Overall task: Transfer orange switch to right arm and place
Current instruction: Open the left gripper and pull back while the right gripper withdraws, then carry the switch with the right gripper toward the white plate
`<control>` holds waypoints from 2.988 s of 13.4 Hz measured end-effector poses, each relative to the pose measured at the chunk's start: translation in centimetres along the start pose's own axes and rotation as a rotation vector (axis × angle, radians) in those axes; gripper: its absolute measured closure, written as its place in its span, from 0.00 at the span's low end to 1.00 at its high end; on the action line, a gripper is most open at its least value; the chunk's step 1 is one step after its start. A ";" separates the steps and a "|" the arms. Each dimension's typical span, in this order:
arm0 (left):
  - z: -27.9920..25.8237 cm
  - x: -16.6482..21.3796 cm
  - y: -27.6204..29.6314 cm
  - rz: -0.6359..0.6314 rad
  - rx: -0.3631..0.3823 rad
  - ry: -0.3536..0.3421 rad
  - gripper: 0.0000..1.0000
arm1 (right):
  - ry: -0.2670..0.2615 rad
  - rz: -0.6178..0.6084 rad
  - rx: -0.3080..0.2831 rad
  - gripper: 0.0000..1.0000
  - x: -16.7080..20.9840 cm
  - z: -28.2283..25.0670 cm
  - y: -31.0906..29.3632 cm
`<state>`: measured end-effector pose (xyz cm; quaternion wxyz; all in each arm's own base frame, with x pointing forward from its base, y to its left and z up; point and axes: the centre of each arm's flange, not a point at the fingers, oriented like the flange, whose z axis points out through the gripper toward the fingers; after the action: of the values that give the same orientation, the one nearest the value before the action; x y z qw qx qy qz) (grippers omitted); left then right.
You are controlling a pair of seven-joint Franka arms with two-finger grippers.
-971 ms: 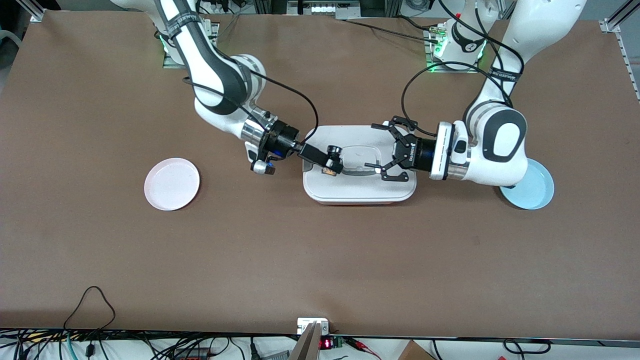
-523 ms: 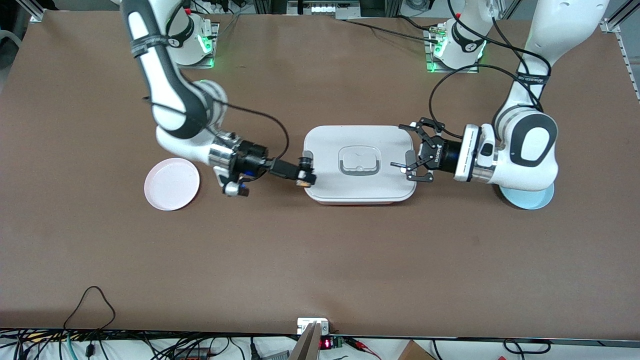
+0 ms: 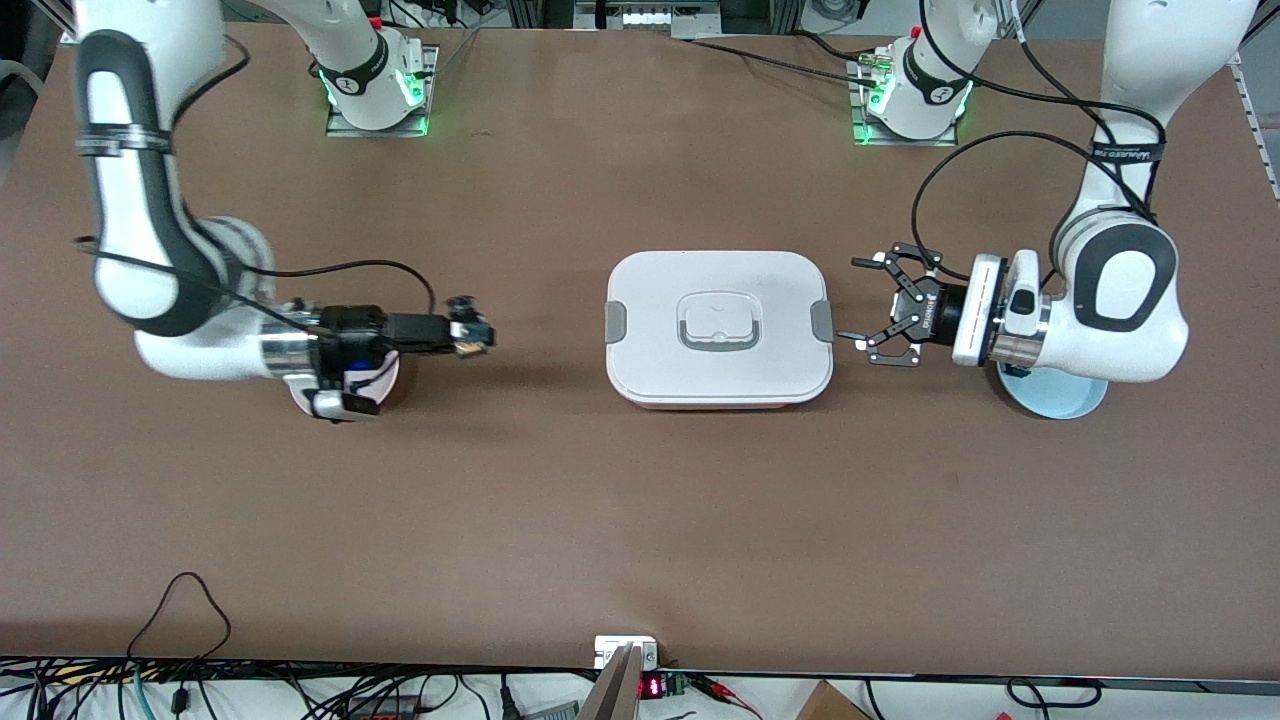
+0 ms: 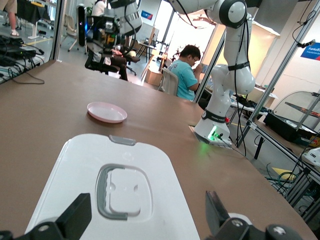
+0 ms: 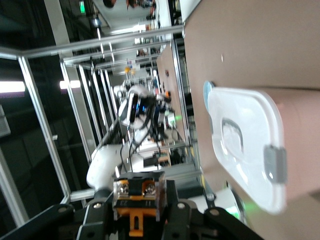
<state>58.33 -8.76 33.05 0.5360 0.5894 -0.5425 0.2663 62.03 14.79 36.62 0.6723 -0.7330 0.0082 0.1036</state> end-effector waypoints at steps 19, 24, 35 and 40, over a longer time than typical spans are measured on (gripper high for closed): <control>-12.0 9.9 2.3 -0.967 0.529 -0.764 0.00 | -0.055 -0.244 0.037 0.66 -14.8 -9.0 -0.9; -11.5 13.3 3.8 -1.240 0.663 -0.809 0.00 | -0.107 -0.230 -0.138 0.66 -15.2 -10.8 0.1; -14.0 21.8 10.7 -1.464 1.105 -0.732 0.00 | -0.114 -0.044 -1.184 0.66 -12.4 -12.3 -8.5; -15.7 22.3 11.3 -1.445 1.137 -0.682 0.00 | 0.011 -0.208 -1.493 0.66 -11.3 -11.4 -13.3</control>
<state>58.11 -0.38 61.35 0.0206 0.9953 0.0323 -0.0886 54.58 3.43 52.44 0.0032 -0.9914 -0.1301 0.0141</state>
